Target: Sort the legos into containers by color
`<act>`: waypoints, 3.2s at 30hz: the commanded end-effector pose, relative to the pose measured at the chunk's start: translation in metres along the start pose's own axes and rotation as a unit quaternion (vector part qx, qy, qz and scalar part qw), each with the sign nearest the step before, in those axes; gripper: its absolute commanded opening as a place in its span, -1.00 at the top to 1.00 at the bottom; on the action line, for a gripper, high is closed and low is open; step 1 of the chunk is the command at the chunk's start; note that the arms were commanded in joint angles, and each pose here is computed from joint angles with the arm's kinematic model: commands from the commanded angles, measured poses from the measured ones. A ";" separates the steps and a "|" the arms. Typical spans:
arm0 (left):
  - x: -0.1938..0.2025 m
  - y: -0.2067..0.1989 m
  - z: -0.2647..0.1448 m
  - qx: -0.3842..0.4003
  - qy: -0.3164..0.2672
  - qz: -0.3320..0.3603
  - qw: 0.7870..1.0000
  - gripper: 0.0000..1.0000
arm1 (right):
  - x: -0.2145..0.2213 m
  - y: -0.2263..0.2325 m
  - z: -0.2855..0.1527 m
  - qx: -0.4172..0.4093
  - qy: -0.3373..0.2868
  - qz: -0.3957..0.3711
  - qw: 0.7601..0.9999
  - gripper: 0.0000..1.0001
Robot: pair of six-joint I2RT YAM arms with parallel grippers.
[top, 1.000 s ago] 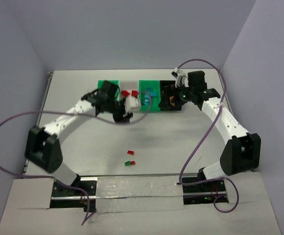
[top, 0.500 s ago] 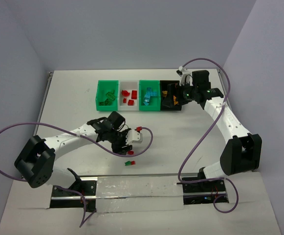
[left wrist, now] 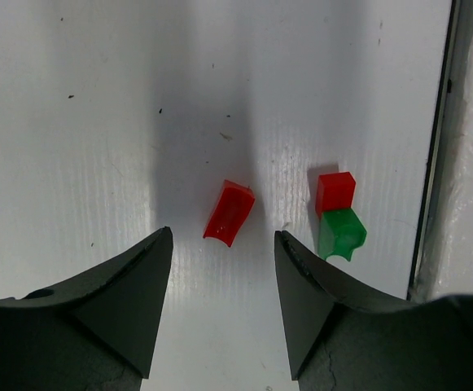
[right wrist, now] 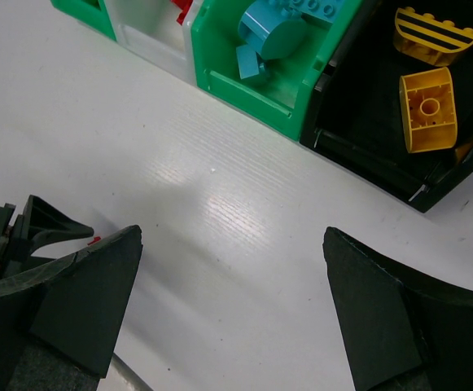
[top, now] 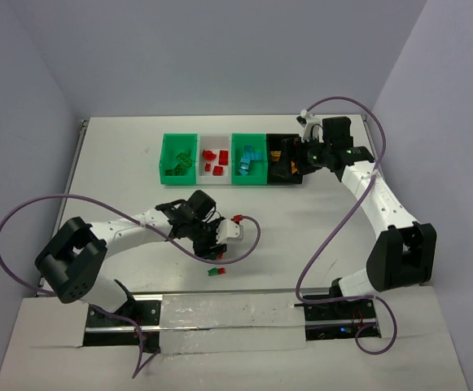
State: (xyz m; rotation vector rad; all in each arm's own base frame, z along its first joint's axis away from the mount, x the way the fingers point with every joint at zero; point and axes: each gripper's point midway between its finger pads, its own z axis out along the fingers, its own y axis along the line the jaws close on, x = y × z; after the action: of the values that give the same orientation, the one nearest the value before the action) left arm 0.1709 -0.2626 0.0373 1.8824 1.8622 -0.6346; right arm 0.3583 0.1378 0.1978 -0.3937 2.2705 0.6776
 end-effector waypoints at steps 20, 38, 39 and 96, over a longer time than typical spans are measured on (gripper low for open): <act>-0.012 -0.001 0.025 0.013 -0.018 0.021 1.000 0.00 | -0.013 0.000 -0.006 -0.007 -0.018 -0.005 1.000 -0.97; -0.008 -0.004 0.029 0.022 0.013 0.026 0.999 0.27 | -0.012 -0.001 -0.002 -0.014 -0.012 0.002 1.000 -0.96; -0.008 -0.004 0.028 0.021 0.015 0.026 0.999 0.30 | -0.012 -0.001 -0.002 -0.014 -0.012 0.002 1.000 -0.96; -0.018 0.037 -0.063 -0.025 0.024 -0.093 0.995 -0.17 | 0.005 0.008 -0.010 -0.031 -0.001 -0.014 0.999 -0.94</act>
State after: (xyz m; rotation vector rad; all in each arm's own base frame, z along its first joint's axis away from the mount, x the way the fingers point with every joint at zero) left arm 0.3110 -0.2345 0.1301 1.4232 2.0879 -0.5287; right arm 0.3462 0.1417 0.1886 -0.4419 2.2948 0.7560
